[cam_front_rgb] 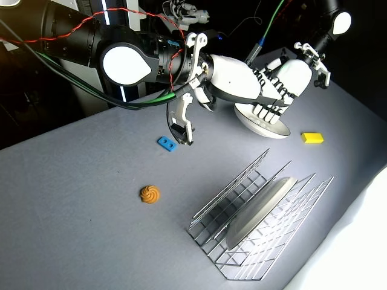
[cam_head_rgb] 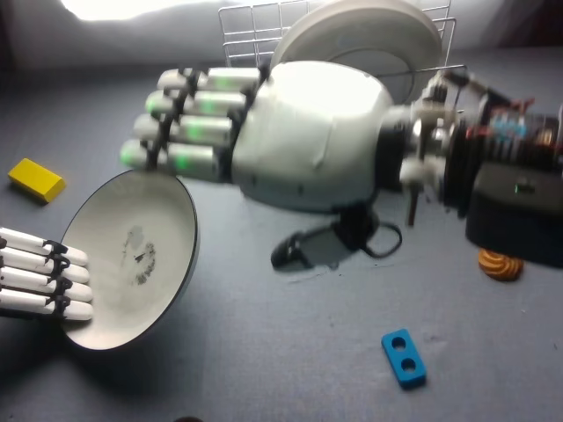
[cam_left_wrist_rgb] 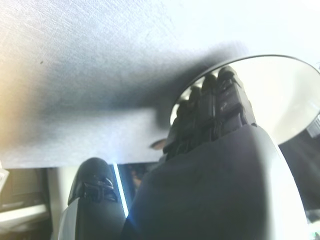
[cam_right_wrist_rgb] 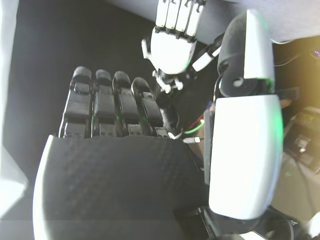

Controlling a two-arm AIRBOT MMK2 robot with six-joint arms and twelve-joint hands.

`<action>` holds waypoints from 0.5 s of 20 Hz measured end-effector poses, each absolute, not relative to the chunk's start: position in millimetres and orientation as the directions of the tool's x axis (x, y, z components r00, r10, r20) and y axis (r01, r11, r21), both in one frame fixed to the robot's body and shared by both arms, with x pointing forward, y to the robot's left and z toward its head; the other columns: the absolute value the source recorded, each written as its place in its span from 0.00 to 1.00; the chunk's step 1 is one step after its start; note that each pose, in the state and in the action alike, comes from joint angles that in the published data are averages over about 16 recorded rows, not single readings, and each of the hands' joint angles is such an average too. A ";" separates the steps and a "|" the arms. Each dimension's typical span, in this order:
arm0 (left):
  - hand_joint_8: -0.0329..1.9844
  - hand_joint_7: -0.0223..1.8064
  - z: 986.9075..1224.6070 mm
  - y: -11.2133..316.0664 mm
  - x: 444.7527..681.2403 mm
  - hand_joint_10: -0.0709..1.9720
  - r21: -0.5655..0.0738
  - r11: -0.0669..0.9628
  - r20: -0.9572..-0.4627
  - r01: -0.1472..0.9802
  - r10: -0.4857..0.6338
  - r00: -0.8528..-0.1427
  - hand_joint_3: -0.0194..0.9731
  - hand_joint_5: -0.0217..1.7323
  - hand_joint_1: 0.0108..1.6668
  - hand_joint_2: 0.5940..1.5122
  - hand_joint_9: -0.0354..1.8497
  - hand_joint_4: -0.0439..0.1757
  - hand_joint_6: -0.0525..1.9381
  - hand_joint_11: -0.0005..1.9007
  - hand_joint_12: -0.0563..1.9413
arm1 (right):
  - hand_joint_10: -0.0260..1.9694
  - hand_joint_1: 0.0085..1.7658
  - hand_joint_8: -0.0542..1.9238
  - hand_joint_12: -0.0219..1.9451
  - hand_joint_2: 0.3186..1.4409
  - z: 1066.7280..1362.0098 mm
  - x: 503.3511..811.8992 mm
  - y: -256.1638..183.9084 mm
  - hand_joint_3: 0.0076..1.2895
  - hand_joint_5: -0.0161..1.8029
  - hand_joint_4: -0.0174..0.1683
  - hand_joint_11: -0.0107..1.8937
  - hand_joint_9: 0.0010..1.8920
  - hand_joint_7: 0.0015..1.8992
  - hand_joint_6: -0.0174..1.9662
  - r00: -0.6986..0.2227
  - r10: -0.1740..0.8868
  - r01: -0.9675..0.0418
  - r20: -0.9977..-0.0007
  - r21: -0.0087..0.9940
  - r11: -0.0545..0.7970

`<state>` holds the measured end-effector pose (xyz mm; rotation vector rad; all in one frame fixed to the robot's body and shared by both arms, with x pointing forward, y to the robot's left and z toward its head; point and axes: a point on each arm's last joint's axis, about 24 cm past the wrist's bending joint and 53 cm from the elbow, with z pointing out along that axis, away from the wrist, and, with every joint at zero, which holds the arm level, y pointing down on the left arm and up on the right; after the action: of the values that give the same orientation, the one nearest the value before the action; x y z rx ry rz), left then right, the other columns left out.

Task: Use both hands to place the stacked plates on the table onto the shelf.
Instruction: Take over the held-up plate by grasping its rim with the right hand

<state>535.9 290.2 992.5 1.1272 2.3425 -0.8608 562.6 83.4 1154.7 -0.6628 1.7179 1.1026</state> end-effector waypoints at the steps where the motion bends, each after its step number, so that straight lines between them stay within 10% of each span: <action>1: 0.01 0.01 992.1 290.3 535.7 0.03 -0.354 0.485 -0.584 0.800 0.553 -0.594 0.03 0.01 0.00 0.58 0.03 0.16 0.01 0.01 0.02 | 0.02 0.59 0.03 0.01 0.50 1151.8 561.4 85.6 0.00 0.02 0.11 0.01 0.01 0.01 0.03 -0.390 0.049 -0.817 -0.920 0.370 0.442; 10: 0.01 0.01 990.8 290.9 534.6 0.03 -0.353 0.483 -0.583 0.801 0.556 -0.592 0.03 0.01 0.00 0.58 0.03 0.16 0.01 0.01 0.02 | 0.02 0.62 0.03 0.01 0.51 1115.9 570.1 115.2 0.00 0.02 0.11 0.01 0.01 0.01 0.03 -0.364 0.033 -0.834 -0.931 0.341 0.433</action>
<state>534.6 290.9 990.8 1.1325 2.3426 -0.8590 570.1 115.2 1115.9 -0.7026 1.6900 1.0889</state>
